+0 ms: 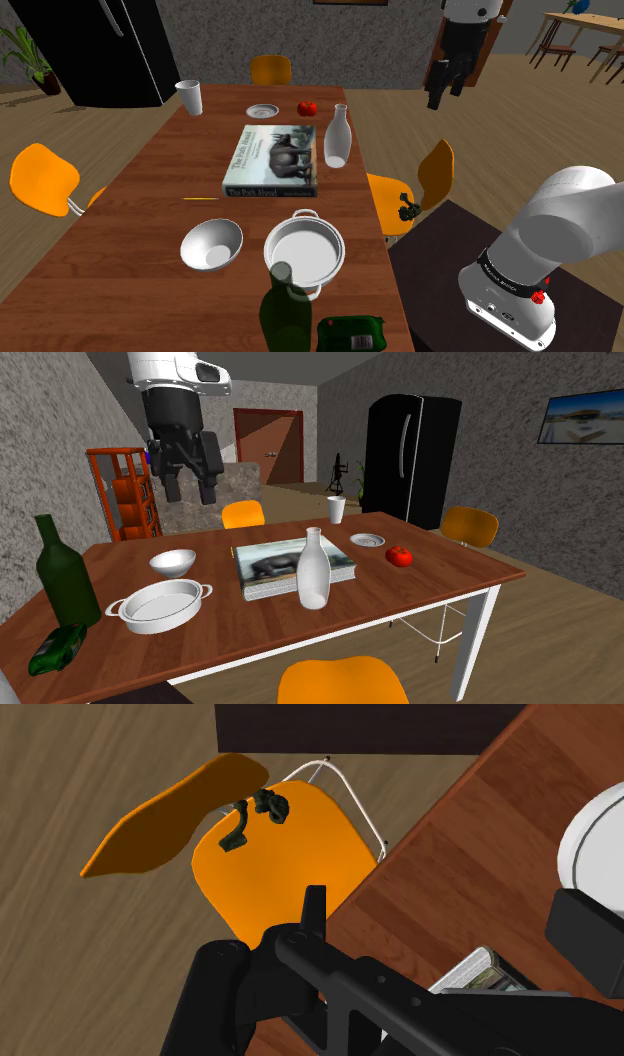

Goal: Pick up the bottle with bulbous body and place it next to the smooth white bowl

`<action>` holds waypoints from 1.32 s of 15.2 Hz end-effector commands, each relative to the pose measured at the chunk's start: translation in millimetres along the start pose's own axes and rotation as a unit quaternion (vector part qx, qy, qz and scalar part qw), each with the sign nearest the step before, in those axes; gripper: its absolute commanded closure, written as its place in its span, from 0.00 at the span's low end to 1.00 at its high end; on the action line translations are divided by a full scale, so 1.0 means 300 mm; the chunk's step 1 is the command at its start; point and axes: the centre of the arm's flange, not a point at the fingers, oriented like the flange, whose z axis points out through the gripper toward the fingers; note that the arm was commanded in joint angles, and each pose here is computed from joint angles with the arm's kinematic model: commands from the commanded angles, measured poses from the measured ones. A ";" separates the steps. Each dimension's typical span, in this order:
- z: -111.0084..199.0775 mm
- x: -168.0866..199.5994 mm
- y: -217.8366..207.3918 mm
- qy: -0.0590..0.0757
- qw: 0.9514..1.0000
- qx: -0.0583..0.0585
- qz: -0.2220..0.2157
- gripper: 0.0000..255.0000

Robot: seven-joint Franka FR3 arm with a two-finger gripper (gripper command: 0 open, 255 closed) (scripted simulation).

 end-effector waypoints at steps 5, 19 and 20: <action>0.054 0.170 0.023 -0.003 1.000 0.005 -0.008 0.00; 0.252 0.764 0.078 -0.014 0.999 0.024 -0.034 0.00; 0.267 0.806 0.080 -0.014 0.999 0.026 -0.036 0.00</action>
